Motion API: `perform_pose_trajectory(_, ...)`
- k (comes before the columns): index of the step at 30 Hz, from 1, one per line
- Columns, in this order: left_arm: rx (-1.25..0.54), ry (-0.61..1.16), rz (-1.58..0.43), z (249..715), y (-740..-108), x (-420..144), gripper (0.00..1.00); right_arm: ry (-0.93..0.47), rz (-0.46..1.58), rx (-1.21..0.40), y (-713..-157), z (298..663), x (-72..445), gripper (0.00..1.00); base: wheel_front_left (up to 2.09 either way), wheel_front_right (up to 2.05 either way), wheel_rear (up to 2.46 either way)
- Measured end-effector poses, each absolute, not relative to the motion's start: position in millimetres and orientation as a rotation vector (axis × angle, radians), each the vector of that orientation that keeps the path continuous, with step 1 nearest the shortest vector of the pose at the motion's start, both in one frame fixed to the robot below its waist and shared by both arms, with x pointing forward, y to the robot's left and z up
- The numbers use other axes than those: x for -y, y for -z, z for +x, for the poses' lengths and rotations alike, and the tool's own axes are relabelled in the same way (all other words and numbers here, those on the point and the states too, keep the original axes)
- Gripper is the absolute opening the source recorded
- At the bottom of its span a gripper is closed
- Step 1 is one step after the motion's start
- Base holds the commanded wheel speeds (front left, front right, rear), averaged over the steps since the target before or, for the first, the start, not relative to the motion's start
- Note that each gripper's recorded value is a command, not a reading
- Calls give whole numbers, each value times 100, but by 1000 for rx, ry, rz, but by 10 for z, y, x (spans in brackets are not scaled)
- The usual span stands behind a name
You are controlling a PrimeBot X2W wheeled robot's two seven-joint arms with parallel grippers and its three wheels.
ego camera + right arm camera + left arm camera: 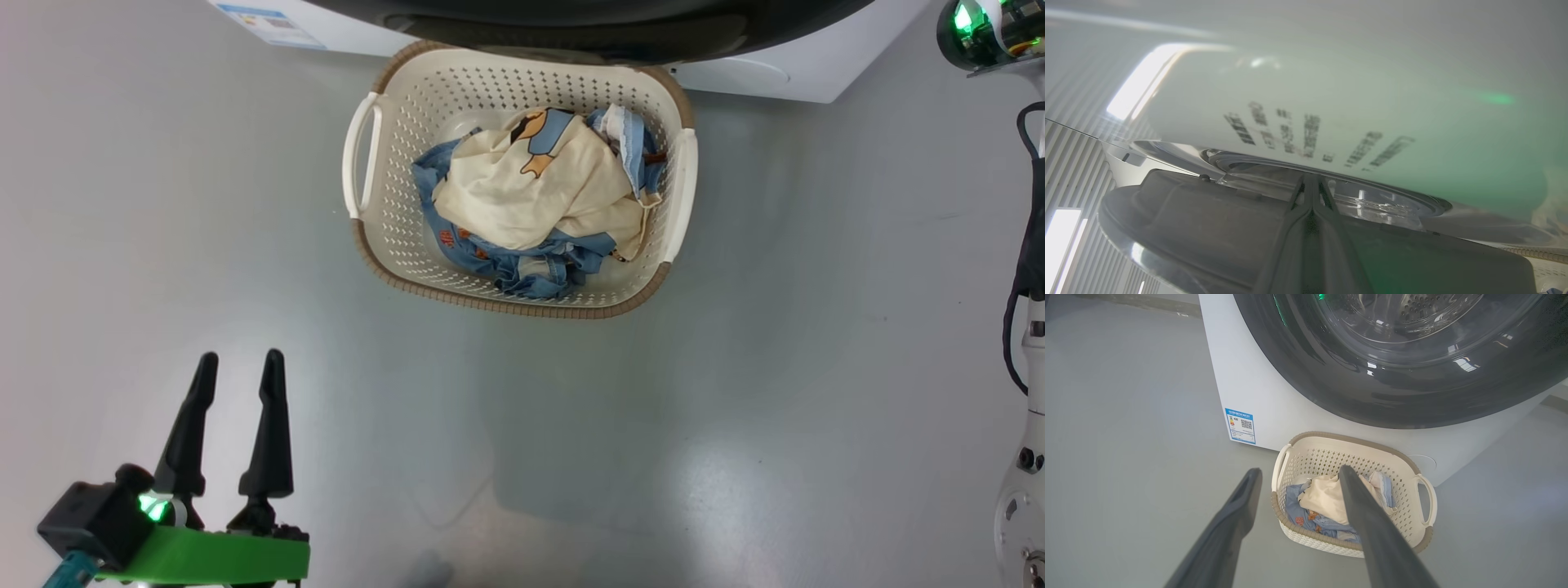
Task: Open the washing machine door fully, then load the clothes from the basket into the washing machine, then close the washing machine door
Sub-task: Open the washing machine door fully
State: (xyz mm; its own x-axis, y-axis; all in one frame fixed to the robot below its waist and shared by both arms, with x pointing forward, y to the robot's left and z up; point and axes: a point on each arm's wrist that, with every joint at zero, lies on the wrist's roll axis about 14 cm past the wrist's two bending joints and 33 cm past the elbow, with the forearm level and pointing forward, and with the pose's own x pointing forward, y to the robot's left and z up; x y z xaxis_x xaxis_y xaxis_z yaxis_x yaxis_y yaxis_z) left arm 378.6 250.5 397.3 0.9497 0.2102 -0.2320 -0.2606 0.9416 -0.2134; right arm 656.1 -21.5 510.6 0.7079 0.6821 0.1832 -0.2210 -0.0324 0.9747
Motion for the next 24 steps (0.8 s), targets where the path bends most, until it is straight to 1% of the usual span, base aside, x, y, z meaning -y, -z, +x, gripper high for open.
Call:
perform_pose_trajectory(14,-187,-230,-253,3824,-4031,-2481,100,-788,1405,-406,-5251,6468,197,0,0,0,0)
perform_pose_trajectory(24,-174,-237,-250,3813,-4076,-2510,100,-818,1388,-451,-5221,6357,69,0,0,0,0)
